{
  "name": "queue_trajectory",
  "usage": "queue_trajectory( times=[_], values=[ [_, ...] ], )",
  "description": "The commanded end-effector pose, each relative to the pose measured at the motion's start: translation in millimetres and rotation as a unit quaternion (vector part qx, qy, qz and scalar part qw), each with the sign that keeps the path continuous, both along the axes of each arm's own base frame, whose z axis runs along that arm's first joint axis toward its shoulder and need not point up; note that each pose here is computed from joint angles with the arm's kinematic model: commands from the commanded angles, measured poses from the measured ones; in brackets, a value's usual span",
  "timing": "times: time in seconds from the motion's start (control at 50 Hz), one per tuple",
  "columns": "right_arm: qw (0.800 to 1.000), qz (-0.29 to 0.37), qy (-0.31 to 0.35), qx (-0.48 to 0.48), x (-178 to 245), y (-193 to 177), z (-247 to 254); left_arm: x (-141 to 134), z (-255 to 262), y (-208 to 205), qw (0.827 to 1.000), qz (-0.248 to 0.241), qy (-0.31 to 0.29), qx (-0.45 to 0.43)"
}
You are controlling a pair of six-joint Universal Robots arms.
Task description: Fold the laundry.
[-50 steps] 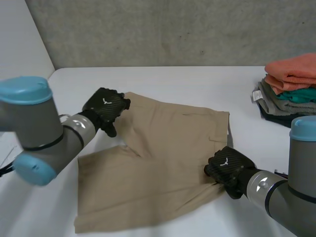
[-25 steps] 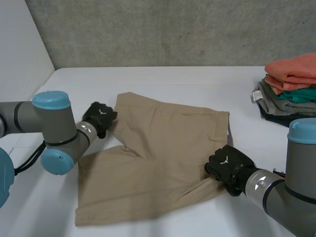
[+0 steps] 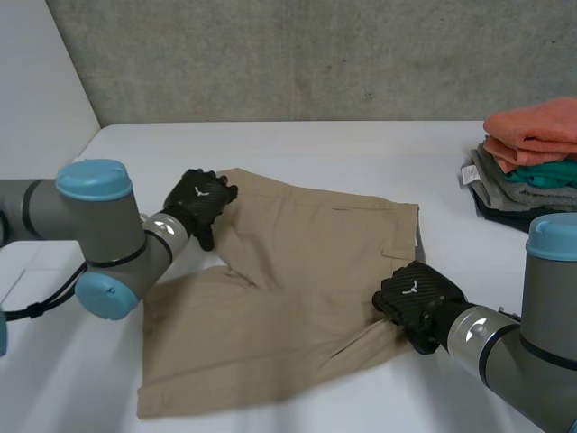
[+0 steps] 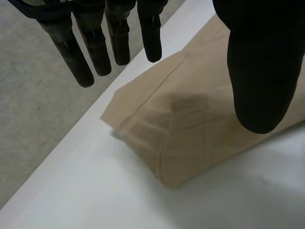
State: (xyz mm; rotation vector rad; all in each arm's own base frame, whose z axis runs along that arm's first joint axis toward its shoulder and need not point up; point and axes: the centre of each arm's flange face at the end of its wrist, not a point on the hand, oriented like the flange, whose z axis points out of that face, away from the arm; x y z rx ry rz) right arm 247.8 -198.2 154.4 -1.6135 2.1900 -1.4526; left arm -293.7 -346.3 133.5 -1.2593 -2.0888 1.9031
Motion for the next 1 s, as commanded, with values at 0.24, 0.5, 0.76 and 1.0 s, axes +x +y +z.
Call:
queue_trajectory(
  times=[0.24,0.5,0.76,1.0],
  values=[
    [1.000,0.000,-0.001,-0.003,0,-1,0,12,-25,-30,0.996,0.063,-0.050,-0.023],
    [1.000,0.002,-0.003,-0.002,2,1,1,25,-38,-17,0.990,0.104,-0.096,-0.010],
    [0.997,-0.040,-0.060,0.012,4,-10,7,34,57,15,0.990,0.116,-0.046,-0.069],
    [0.989,-0.075,-0.123,0.008,7,-21,11,72,85,149,0.986,0.129,0.020,0.107]
  ],
)
